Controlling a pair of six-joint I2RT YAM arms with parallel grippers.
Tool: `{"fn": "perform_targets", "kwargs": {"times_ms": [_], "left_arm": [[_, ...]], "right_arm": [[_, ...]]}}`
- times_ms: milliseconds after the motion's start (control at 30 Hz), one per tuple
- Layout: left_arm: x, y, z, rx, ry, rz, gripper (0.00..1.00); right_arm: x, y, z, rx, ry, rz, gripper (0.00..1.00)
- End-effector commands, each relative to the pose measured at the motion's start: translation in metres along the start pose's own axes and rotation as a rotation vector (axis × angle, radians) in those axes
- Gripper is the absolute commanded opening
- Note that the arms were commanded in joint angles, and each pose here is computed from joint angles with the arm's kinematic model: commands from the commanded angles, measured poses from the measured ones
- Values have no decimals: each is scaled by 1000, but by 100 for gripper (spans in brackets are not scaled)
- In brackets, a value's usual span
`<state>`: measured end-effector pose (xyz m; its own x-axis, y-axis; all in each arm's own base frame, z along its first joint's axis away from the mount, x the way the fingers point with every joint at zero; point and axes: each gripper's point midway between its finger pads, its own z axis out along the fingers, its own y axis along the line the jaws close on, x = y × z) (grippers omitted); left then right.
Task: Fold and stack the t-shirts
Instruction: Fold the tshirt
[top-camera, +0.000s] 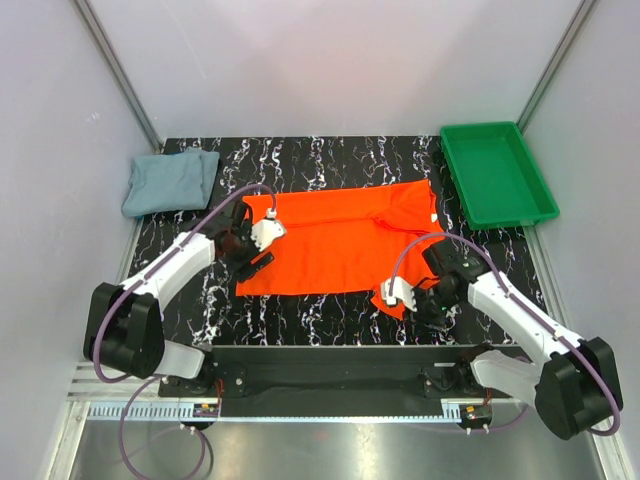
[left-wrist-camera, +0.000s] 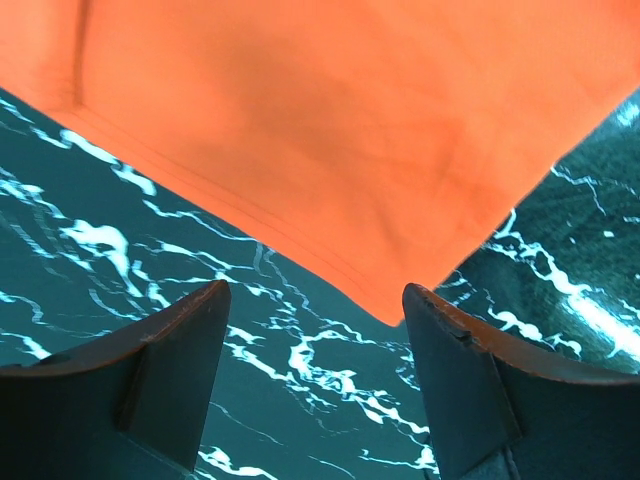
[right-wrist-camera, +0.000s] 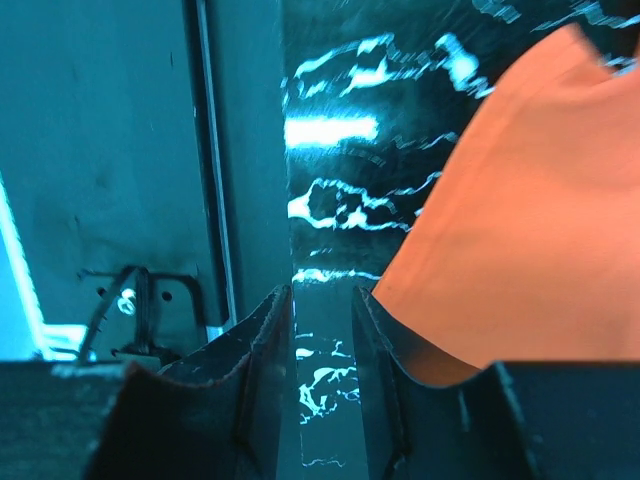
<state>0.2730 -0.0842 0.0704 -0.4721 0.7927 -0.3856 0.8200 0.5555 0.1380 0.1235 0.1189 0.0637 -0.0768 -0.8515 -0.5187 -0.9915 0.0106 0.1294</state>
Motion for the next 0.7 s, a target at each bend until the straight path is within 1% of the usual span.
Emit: {"fn": "perform_targets", "kwargs": {"times_ms": [0, 133, 333, 467, 567, 667], "left_arm": [[-26, 23, -9, -73, -67, 21, 76], [-33, 25, -10, -70, -79, 4, 77], [-33, 25, -10, -70, -81, -5, 77], [-32, 23, -9, -66, -78, -10, 77], [-33, 23, -8, -62, -81, -16, 77], [-34, 22, -7, -55, -83, -32, 77]], "right_arm": [[15, -3, 4, 26, 66, -119, 38], [31, -3, 14, 26, 101, -141, 38], [30, -6, 17, 29, 94, -154, 38], [32, -17, 14, 100, 116, -181, 38], [35, -18, 12, 127, 124, -220, 36], [35, -19, 13, 137, 121, -222, 36]]}}
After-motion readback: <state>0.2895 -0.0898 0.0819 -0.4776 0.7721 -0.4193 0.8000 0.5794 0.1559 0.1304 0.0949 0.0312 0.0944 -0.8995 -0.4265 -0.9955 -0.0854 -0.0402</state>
